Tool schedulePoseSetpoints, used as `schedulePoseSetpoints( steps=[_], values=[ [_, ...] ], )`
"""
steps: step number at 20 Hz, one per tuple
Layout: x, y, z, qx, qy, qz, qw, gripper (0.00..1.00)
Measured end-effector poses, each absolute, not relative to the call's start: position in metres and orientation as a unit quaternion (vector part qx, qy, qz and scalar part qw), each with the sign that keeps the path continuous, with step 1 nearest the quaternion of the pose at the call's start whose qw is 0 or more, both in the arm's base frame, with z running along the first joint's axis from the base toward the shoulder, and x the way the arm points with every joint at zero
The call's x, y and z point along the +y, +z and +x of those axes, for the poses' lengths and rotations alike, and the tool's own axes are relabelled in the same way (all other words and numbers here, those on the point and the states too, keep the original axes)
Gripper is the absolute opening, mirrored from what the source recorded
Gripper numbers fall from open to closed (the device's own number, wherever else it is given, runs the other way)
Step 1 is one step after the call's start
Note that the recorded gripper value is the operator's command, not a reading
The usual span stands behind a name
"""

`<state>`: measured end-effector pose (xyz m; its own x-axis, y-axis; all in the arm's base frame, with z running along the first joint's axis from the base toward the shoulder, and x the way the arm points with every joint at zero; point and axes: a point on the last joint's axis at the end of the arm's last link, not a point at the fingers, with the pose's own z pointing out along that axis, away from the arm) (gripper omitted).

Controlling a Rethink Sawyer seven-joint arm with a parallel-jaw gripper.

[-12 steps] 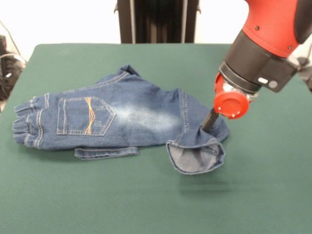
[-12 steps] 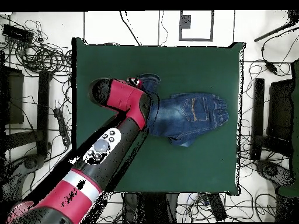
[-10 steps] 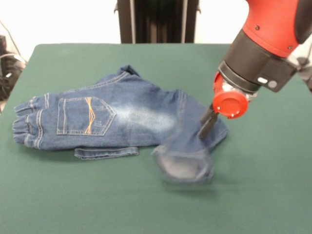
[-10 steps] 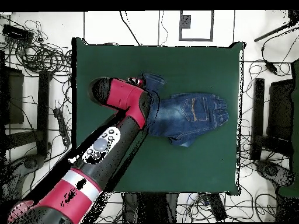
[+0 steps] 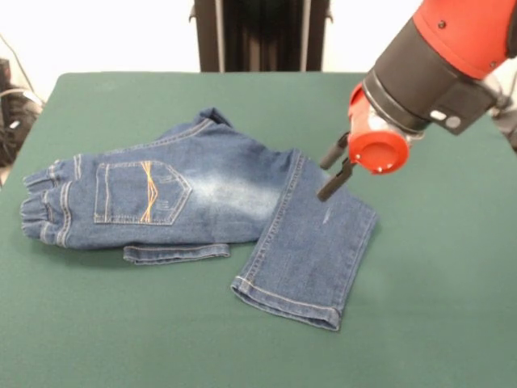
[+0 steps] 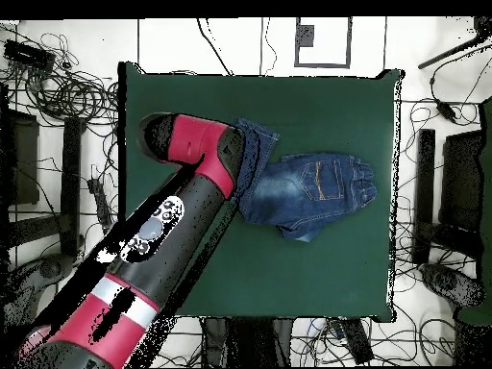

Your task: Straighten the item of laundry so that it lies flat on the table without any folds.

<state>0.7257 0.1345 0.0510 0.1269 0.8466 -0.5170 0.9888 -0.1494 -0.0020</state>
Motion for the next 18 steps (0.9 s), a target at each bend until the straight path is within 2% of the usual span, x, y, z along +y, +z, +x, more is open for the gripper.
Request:
schedulePoseSetpoints(
  steps=[11,18],
  values=[
    [0.141,0.057,0.734,0.64,-0.188,0.721,0.189,1.0],
    [0.144,0.068,0.758,0.641,-0.061,0.732,0.22,1.0]
  ],
)
